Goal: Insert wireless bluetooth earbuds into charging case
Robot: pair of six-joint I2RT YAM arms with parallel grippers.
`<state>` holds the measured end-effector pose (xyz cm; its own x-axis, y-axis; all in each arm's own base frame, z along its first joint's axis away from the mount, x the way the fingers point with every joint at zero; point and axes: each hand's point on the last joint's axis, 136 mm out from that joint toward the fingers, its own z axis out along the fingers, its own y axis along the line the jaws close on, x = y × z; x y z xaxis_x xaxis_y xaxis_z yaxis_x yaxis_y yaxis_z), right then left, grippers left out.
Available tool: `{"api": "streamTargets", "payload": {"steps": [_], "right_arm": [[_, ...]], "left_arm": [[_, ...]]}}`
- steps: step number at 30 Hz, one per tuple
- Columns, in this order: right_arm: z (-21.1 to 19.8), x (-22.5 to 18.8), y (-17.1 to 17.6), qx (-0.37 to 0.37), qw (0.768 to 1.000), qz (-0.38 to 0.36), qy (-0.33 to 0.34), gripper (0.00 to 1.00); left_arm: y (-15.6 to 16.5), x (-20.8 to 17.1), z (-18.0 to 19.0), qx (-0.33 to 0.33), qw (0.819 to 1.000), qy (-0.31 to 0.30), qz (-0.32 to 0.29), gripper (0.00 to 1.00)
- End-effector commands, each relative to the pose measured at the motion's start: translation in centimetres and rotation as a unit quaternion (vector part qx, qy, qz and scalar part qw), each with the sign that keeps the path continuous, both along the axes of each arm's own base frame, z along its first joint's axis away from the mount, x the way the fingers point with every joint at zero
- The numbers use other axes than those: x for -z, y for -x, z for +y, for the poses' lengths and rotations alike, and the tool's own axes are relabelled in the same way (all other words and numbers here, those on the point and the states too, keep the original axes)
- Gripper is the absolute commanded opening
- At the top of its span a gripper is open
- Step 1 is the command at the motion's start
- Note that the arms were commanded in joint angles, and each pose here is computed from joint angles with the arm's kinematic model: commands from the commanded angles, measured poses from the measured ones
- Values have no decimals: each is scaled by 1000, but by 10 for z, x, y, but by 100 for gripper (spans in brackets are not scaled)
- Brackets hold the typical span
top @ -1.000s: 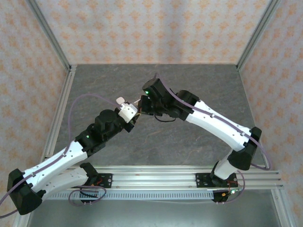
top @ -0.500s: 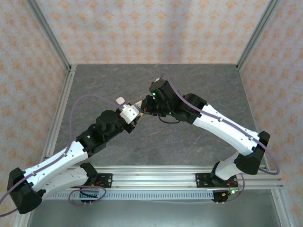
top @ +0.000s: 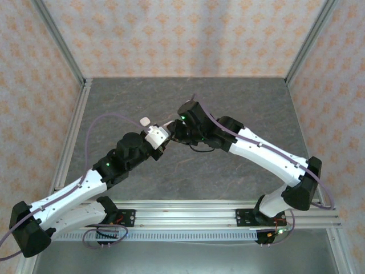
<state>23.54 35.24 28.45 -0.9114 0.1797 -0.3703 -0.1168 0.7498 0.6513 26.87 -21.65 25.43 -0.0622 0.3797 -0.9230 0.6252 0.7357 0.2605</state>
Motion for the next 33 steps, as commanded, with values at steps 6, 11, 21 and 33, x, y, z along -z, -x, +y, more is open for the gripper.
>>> {"api": "streamTargets", "payload": {"steps": [6, 11, 21, 33], "right_arm": [[13, 6, -12, 4, 1000, 1, -14, 31], [12, 15, -17, 9, 1000, 6, -2, 13], [-3, 25, -26, 29, 999, 15, -22, 0], [-42, 58, -30, 67, 997, 32, -21, 0]], "left_arm": [[3, -7, -10, 22, 1000, 14, -9, 0], [3, -1, -9, 24, 1000, 4, -3, 0], [6, 21, -2, 19, 999, -32, 7, 0], [1, 77, -1, 21, 991, -117, 56, 0]]}}
